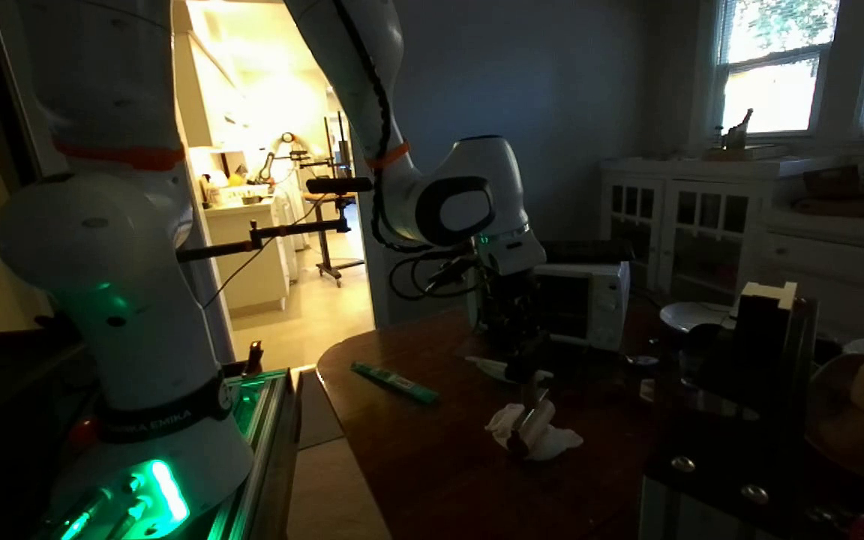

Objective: Pick up the roller and move it left and right over the table

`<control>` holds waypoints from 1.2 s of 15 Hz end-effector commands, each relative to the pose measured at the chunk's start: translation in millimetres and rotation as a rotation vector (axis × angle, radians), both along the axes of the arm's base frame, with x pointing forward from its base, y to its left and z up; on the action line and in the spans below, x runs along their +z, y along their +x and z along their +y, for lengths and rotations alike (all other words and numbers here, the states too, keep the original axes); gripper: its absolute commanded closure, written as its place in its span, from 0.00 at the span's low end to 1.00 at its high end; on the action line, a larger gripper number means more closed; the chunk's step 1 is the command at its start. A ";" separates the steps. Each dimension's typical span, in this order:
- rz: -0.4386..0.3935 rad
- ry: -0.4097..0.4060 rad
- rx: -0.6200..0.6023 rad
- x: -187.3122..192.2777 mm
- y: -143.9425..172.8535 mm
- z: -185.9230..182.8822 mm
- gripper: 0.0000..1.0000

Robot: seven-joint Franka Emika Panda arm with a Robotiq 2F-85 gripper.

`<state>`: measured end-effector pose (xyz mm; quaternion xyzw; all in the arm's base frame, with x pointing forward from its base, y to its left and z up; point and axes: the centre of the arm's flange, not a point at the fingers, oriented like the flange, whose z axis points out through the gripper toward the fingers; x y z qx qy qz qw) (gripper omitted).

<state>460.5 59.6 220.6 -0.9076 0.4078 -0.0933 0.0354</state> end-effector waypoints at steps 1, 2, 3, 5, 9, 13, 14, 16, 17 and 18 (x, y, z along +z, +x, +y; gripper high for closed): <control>0.003 -0.015 -0.046 -18.0 13.9 -11.2 0.66; 0.006 -0.015 -0.056 -17.9 17.0 -16.3 0.66; 0.004 -0.017 -0.066 -19.4 20.3 -22.5 0.66; -0.001 -0.029 -0.088 -20.9 27.2 -33.1 0.66; -0.004 -0.045 -0.126 -24.9 37.2 -51.6 0.66; -0.003 -0.050 -0.121 -25.3 40.1 -49.3 0.66; -0.002 -0.049 -0.115 -24.1 38.7 -46.2 0.66; 0.003 -0.045 -0.103 -21.9 35.3 -38.1 0.66; 0.006 -0.040 -0.092 -20.8 33.9 -34.1 0.66; 0.009 -0.036 -0.083 -19.1 32.2 -29.0 0.66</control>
